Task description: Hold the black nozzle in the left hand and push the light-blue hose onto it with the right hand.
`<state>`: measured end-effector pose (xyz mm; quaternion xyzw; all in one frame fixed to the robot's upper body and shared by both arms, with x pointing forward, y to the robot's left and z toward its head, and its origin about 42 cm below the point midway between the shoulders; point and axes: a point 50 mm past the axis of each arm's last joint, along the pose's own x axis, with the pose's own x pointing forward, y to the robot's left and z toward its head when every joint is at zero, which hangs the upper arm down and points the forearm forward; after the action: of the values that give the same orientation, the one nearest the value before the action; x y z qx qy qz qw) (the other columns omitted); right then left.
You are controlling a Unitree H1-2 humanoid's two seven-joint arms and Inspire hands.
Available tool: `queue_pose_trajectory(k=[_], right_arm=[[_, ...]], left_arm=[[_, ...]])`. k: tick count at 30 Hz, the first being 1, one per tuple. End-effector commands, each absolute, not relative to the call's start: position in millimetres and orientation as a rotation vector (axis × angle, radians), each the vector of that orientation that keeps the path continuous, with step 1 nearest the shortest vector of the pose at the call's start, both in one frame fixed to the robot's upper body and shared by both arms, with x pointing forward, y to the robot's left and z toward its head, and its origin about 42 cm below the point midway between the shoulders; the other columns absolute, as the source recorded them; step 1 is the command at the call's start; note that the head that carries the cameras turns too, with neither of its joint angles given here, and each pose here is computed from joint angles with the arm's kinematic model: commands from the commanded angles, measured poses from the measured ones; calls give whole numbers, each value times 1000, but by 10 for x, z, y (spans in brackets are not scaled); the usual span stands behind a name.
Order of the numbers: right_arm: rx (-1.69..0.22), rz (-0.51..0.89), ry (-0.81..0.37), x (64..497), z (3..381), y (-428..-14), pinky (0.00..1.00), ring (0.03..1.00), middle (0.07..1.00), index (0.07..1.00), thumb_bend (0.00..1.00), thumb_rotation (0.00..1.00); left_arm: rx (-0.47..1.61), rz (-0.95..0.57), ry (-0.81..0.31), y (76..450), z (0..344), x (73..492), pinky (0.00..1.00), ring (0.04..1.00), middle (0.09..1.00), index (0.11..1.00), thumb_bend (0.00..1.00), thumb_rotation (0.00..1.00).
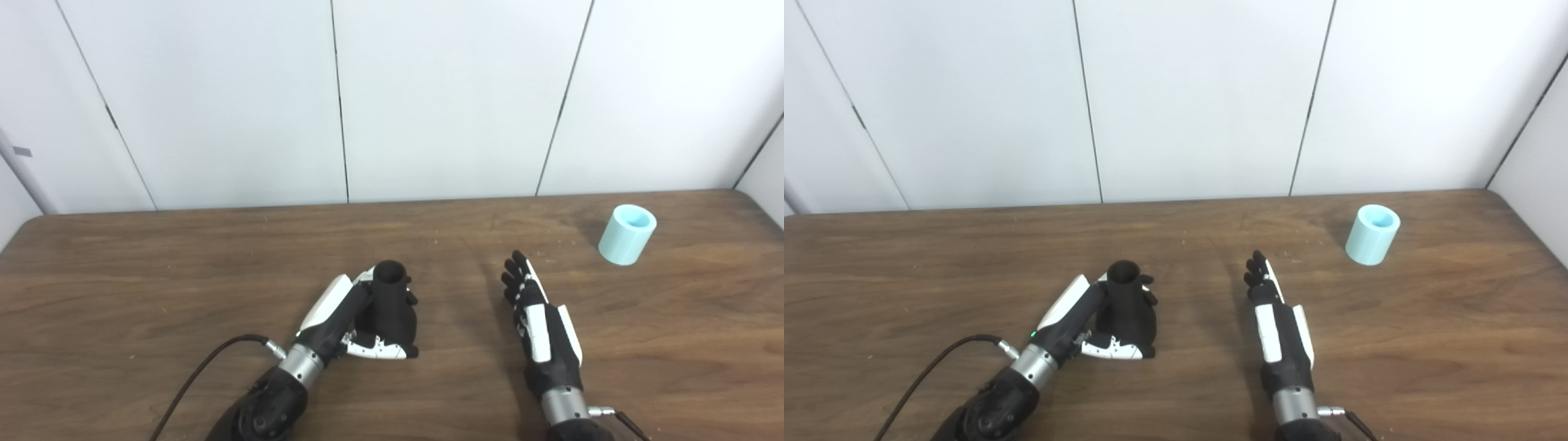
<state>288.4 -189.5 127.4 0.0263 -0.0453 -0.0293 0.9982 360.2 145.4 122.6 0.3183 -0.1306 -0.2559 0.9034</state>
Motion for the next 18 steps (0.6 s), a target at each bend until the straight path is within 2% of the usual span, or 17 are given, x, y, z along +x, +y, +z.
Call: queue_pose_trajectory(k=[1,9,12,15,18], right_arm=[[60,-50,-170,2935,1462,-1851,974,964,963,980,615,1000],[56,-63,-190,2982,1624,-1991,947,941,943,951,629,1000],[49,-69,-215,3028,1850,-2076,886,892,892,859,658,992],[-16,-79,-281,3076,2089,-2206,774,791,790,772,679,949],[-129,-78,-359,3125,2237,-2349,730,756,754,757,687,925]], left_arm=[[682,-588,-159,1451,867,3354,1000,972,811,484,524,77],[692,-607,-146,1443,813,3349,1000,973,815,484,524,77],[691,-601,-144,1473,796,3362,1000,973,815,484,524,77],[689,-593,-142,1481,782,3366,1000,974,816,484,524,77],[687,-589,-142,1464,770,3361,1000,974,816,484,524,77]])
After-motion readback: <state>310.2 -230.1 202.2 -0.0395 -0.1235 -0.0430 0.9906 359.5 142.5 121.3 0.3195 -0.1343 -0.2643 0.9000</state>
